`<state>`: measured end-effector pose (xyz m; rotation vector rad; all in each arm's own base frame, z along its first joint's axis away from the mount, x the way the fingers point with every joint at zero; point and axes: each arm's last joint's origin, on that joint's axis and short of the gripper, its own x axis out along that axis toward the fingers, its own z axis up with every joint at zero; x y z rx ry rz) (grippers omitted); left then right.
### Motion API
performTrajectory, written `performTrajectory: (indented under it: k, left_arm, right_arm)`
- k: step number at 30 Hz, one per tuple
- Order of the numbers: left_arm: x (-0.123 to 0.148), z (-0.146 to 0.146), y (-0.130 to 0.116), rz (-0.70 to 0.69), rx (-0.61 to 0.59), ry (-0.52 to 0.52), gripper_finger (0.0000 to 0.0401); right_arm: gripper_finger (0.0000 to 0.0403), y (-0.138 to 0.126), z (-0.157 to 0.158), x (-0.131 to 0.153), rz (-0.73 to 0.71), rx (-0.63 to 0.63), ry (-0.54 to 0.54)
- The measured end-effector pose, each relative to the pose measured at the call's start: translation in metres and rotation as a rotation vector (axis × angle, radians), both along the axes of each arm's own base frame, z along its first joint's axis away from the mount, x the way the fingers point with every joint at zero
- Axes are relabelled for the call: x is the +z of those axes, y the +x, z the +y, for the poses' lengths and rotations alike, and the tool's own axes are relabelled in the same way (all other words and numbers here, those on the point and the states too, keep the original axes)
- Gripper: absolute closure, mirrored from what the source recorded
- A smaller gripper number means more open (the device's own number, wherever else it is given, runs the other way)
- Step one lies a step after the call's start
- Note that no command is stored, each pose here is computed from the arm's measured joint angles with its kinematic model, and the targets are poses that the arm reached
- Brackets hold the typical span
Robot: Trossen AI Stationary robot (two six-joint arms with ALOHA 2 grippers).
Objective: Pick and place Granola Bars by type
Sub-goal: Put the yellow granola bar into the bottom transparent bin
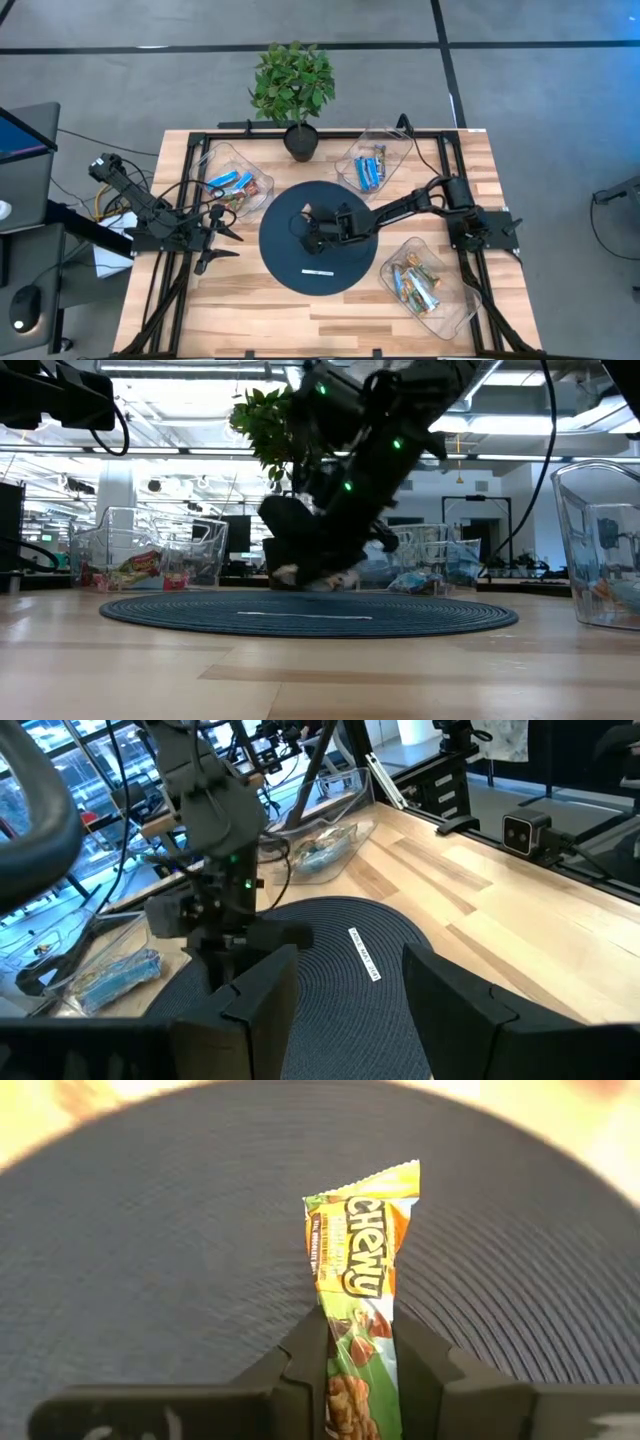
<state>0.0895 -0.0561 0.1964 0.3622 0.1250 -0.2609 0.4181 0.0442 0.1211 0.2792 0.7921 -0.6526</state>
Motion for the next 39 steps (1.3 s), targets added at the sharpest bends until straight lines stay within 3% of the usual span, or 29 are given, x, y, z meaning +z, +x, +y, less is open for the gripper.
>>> performTrajectory:
  k: [7, 17, 26, 32, 39]
  left_arm:
    - [0.0, 0.0, 0.0, 0.001, 0.0, 0.001, 0.0224]
    - [0.0, 0.0, 0.0, 0.001, 0.0, 0.001, 0.0224]
    - [0.0, 0.0, 0.0, 0.001, 0.0, 0.001, 0.0224]
    - [0.0, 0.0, 0.0, 0.0, 0.0, 0.0, 0.0224]
    - [0.0, 0.0, 0.0, -0.003, 0.0, -0.002, 0.0224]
  right_arm:
    - [0.0335, 0.021, 0.013, 0.039, -0.002, 0.137, -0.07]
    - [0.0335, 0.018, 0.054, 0.103, 0.19, 0.276, -0.126]
    - [0.0335, -0.026, 0.111, 0.132, 0.405, 0.316, -0.138]
    - [0.0335, -0.075, 0.146, 0.135, 0.532, 0.166, -0.198]
    - [0.0335, -0.117, 0.194, 0.145, 0.422, 0.156, -0.165]
